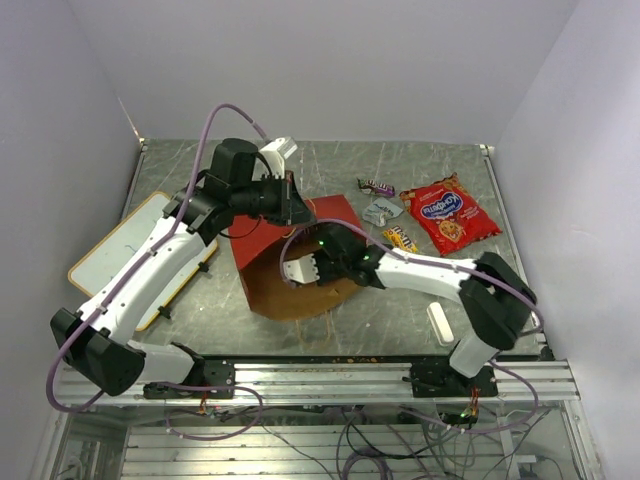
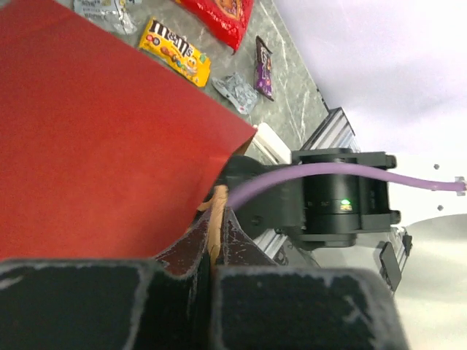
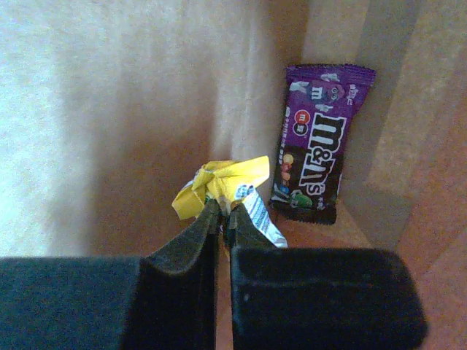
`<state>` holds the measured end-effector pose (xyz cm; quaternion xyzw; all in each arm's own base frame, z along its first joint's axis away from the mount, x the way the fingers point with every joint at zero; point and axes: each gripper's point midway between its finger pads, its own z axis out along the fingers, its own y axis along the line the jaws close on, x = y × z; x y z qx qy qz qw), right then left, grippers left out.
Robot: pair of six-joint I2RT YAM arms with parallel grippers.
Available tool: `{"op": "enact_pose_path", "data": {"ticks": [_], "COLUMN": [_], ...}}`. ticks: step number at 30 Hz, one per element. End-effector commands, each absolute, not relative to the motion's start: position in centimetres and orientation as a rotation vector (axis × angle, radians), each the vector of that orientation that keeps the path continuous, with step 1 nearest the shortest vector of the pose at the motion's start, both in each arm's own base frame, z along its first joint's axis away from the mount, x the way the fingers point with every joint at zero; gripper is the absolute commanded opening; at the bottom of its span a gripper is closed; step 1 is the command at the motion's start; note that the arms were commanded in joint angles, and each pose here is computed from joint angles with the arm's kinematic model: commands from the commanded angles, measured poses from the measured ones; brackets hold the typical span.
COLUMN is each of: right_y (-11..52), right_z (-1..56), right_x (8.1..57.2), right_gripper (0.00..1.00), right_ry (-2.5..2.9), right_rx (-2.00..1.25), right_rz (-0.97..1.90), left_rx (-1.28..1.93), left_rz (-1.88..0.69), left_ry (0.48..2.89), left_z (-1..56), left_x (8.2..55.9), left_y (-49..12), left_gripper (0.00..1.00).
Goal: Take the snacks out of the paper bag
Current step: Take out the snack from the paper bag.
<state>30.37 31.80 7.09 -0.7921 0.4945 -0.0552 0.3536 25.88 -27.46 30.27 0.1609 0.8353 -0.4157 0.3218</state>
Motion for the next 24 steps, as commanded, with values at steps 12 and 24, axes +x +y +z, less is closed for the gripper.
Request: {"op": "enact_pose_path", "data": {"ticks": [12,24], "right_y": [35.2,30.6], "right_z": [19.0,33.6], "right_x": [22.8,21.5], "right_gripper": [0.00,0.00], "right_ry": [0.985,0.929], "right_rx": [-1.808,-1.474], "right_rz": [0.335,0.274], "left_rx": [0.399,0.354], "left_rz": [-1.095,-1.048], "left_ry": [2.169,2.173], "left_z": [30.6,30.0], "left_x": [28.6,30.8], "left_y": [-28.3,-28.1], "left_gripper": [0.07,0.07]}}
